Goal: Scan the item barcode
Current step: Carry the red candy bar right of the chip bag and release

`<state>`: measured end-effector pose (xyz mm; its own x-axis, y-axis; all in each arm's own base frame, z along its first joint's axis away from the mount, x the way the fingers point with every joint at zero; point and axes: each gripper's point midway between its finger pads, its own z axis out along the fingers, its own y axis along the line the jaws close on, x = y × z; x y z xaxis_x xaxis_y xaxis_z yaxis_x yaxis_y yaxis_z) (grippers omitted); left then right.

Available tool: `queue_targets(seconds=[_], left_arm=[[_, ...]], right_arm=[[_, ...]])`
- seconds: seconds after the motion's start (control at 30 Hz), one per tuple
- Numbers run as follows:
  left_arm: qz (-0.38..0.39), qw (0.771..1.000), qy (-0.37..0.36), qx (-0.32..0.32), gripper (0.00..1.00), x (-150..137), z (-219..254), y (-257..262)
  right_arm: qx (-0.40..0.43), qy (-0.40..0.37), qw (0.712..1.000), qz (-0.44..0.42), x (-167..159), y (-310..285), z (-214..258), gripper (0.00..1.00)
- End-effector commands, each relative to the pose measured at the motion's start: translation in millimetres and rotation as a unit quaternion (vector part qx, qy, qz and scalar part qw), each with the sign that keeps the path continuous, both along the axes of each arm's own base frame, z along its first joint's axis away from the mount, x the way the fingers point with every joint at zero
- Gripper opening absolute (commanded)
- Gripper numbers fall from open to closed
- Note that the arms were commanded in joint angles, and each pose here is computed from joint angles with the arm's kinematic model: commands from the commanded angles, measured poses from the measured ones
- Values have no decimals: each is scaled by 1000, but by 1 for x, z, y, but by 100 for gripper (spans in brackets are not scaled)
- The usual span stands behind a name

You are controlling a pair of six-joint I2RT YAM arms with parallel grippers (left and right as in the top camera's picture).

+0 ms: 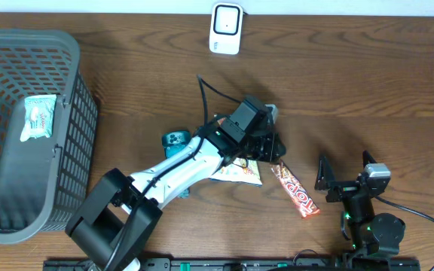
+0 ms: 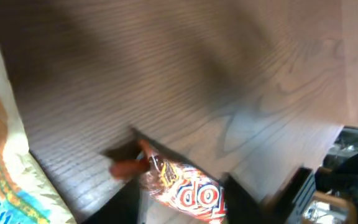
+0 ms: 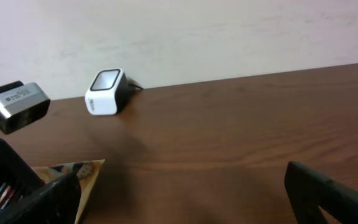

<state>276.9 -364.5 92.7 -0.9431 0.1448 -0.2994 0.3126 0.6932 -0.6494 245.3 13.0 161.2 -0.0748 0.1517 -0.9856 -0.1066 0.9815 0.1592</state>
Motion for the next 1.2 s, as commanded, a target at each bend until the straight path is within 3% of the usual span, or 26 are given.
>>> queue_targets(seconds=[0.0,0.07,0.23,0.83,1.0,1.17], left_arm=[[-9,1000,-10,23,76,-2,-8,7],[-10,999,1,36,85,-7,-13,12],[3,996,23,86,90,-14,-28,30],[-31,986,54,157,92,-39,-45,59],[-39,989,20,144,93,-34,-26,57],[-23,989,-59,136,93,-19,15,64]], right_arm=[[-5,2,1000,2,0,1,-1,99],[-5,1,1000,2,0,1,-1,99],[-5,1,1000,2,0,1,-1,99],[-5,1,1000,2,0,1,-1,99],[-5,1,1000,2,0,1,-1,99],[-5,1,1000,2,0,1,-1,99]])
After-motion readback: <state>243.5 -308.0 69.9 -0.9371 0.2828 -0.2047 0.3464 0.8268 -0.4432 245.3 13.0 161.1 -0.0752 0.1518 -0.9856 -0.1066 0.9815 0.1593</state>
